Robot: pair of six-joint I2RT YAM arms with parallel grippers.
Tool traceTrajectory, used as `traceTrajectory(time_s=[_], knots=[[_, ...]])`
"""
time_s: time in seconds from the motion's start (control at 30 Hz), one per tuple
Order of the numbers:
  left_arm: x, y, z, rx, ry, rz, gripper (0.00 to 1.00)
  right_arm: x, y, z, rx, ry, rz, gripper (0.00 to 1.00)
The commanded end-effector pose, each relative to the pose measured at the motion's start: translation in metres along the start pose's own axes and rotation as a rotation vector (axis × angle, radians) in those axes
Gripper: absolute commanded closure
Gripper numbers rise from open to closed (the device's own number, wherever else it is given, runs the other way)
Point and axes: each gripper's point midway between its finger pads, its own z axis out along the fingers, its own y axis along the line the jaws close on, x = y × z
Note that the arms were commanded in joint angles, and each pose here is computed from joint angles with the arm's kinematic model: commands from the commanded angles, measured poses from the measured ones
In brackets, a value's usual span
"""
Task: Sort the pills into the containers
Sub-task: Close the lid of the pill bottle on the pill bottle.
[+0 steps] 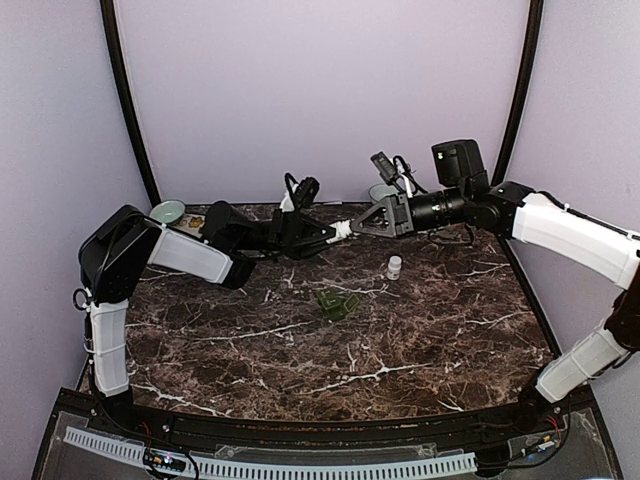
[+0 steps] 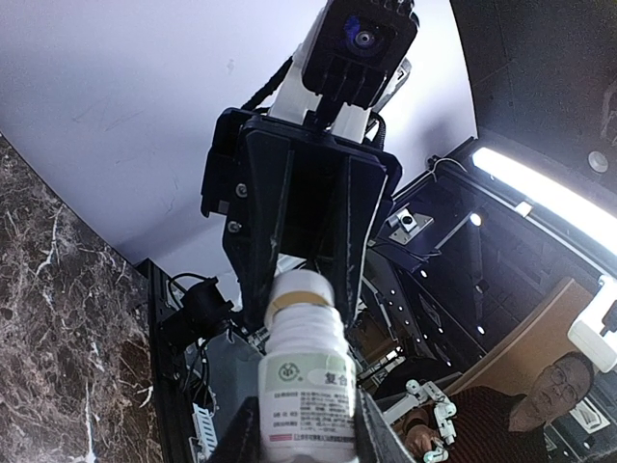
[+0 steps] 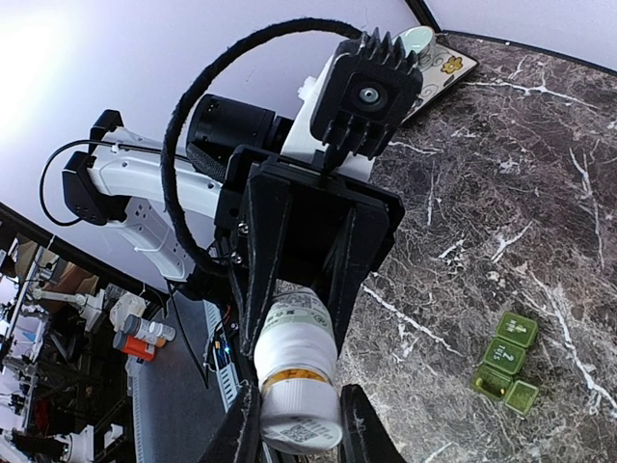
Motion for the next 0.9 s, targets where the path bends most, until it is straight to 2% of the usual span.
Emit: traceTrajectory(time_s=[0.0,0.87], knots=[[-0.0005,-0.0145,0.0037,0.035,0.025,0.071,1.00,-0.0123,0.0121,0.0013,-0.040,-0.031,-0.038,1.00],[0.0004,-0.0141,0.0128,0.048,0.075,0.068,1.00,-0.0065,0.0129,0.0055,-0.070,-0.007,-0.018,1.00]])
